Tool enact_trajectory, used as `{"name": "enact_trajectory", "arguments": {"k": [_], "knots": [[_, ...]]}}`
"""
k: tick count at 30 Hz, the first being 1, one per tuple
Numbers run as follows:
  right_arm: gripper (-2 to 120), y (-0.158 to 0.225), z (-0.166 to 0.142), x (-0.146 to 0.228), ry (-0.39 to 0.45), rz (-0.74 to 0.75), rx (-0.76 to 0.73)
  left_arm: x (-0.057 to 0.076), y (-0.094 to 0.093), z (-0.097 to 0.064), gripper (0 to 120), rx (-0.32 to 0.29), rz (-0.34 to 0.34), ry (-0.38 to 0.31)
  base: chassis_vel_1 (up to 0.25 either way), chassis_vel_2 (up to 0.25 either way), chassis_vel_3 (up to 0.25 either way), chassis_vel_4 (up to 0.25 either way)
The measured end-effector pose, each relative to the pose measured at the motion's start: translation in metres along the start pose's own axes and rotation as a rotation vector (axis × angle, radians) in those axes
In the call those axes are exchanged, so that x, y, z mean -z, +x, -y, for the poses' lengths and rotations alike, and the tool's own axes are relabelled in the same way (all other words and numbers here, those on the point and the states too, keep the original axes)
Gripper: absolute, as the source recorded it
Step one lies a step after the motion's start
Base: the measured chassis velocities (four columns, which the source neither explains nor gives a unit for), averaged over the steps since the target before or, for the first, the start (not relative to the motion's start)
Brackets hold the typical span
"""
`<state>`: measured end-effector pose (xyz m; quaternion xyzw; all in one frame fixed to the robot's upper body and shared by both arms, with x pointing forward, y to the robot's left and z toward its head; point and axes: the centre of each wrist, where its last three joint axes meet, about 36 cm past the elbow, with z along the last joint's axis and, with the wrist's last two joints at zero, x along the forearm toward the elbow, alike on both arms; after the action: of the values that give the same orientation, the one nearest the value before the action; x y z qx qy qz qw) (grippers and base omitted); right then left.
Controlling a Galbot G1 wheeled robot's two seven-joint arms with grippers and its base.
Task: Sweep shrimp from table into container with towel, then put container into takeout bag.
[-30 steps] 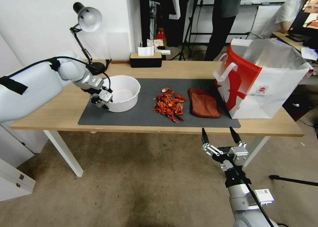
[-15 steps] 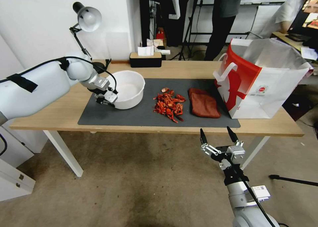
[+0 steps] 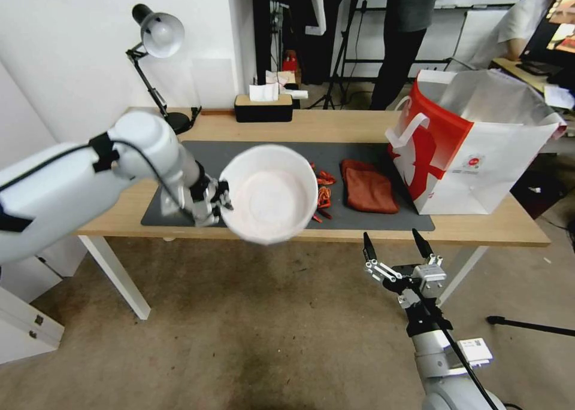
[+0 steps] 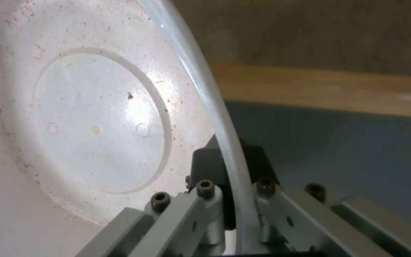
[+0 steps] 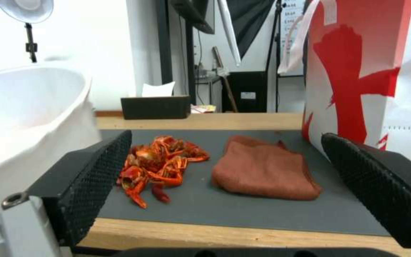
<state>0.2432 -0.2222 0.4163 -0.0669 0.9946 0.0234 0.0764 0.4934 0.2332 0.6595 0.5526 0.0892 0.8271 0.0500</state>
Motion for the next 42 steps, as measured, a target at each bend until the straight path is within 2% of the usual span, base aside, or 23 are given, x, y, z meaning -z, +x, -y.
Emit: {"name": "enact_trajectory", "arguments": {"k": [1,3,4,5,7,8,9,10,12,14,15,16,18,19,21,22,24,25,27,28,30,34,42], "knots": [[100,0.0,0.0,0.0,0.0,0.0,0.0,0.0,0.0,0.0,0,0.0,0.0,0.0,0.0,0.0,0.0,0.0],[100,0.002,-0.002,0.002,0.0,0.003,0.002,0.019,0.0,0.004,0,-0.024,0.006,-0.029,0.0,0.0,0.0,0.0],[100,0.004,-0.003,0.005,0.002,0.006,0.003,0.035,-0.001,0.008,0,-0.042,0.02,-0.043,0.0,0.0,0.0,0.0],[100,0.004,-0.003,0.005,0.002,0.006,0.003,0.035,-0.001,0.008,0,-0.042,0.02,-0.043,0.0,0.0,0.0,0.0],[100,0.008,-0.005,0.009,0.004,0.012,0.006,0.06,0.001,0.014,0,-0.064,0.045,-0.054,0.0,0.0,0.0,0.0],[100,0.01,-0.006,0.012,0.006,0.015,0.007,0.079,0.002,0.016,0,-0.081,0.066,-0.068,0.0,0.0,0.0,0.0],[100,0.01,-0.006,0.012,0.006,0.015,0.007,0.079,0.002,0.016,0,-0.081,0.066,-0.068,0.0,0.0,0.0,0.0],[100,0.012,-0.007,0.014,0.006,0.018,0.009,0.092,0.006,0.02,0,-0.087,0.068,-0.077,0.0,0.0,0.0,0.0],[100,0.012,-0.009,0.014,0.006,0.021,0.011,0.11,-0.004,0.03,0,-0.106,0.113,-0.074,0.0,0.0,0.0,0.0],[100,0.012,-0.009,0.014,0.006,0.022,0.012,0.112,-0.007,0.032,0,-0.11,0.125,-0.072,0.0,0.0,0.0,0.0],[100,0.011,-0.013,0.014,0.0,0.025,0.014,0.118,-0.025,0.043,0,-0.131,0.17,-0.053,0.0,0.0,0.0,0.0],[100,0.011,-0.013,0.014,0.0,0.025,0.014,0.118,-0.025,0.043,0,-0.131,0.17,-0.053,0.0,0.0,0.0,0.0],[100,0.012,-0.017,0.014,-0.004,0.024,0.014,0.117,-0.046,0.052,0,-0.143,0.202,-0.016,0.0,0.0,0.0,0.0],[100,0.012,-0.017,0.014,-0.004,0.024,0.014,0.117,-0.046,0.052,0,-0.143,0.202,-0.016,0.0,0.0,0.0,0.0],[100,0.012,-0.019,0.015,-0.007,0.025,0.013,0.112,-0.076,0.061,0,-0.148,0.233,0.025,0.0,0.0,0.0,0.0],[100,0.012,-0.019,0.015,-0.007,0.025,0.013,0.112,-0.076,0.061,0,-0.148,0.233,0.025,0.0,0.0,0.0,0.0],[100,0.013,-0.019,0.016,-0.006,0.027,0.013,0.107,-0.1,0.068,0,-0.138,0.259,0.068,0.0,0.0,0.0,0.0],[100,0.013,-0.019,0.016,-0.006,0.027,0.013,0.107,-0.1,0.068,0,-0.138,0.259,0.068,0.0,0.0,0.0,0.0],[100,0.013,-0.018,0.02,-0.003,0.035,0.013,0.099,-0.13,0.079,0,-0.12,0.293,0.122,0.0,0.0,0.0,0.0],[100,0.013,-0.018,0.02,-0.003,0.035,0.013,0.099,-0.13,0.079,0,-0.12,0.293,0.122,0.0,0.0,0.0,0.0],[100,0.013,-0.018,0.025,-0.006,0.048,0.013,0.096,-0.147,0.086,0,-0.111,0.299,0.144,0.0,0.0,0.0,0.0],[100,0.009,-0.016,0.04,-0.037,0.072,0.017,0.093,-0.161,0.088,0,-0.059,0.29,0.175,0.0,0.0,0.0,0.0],[100,-0.004,-0.001,0.033,-0.071,0.057,0.05,0.089,-0.163,0.083,0,0.067,0.265,0.206,0.0,0.0,0.0,0.0]]}}
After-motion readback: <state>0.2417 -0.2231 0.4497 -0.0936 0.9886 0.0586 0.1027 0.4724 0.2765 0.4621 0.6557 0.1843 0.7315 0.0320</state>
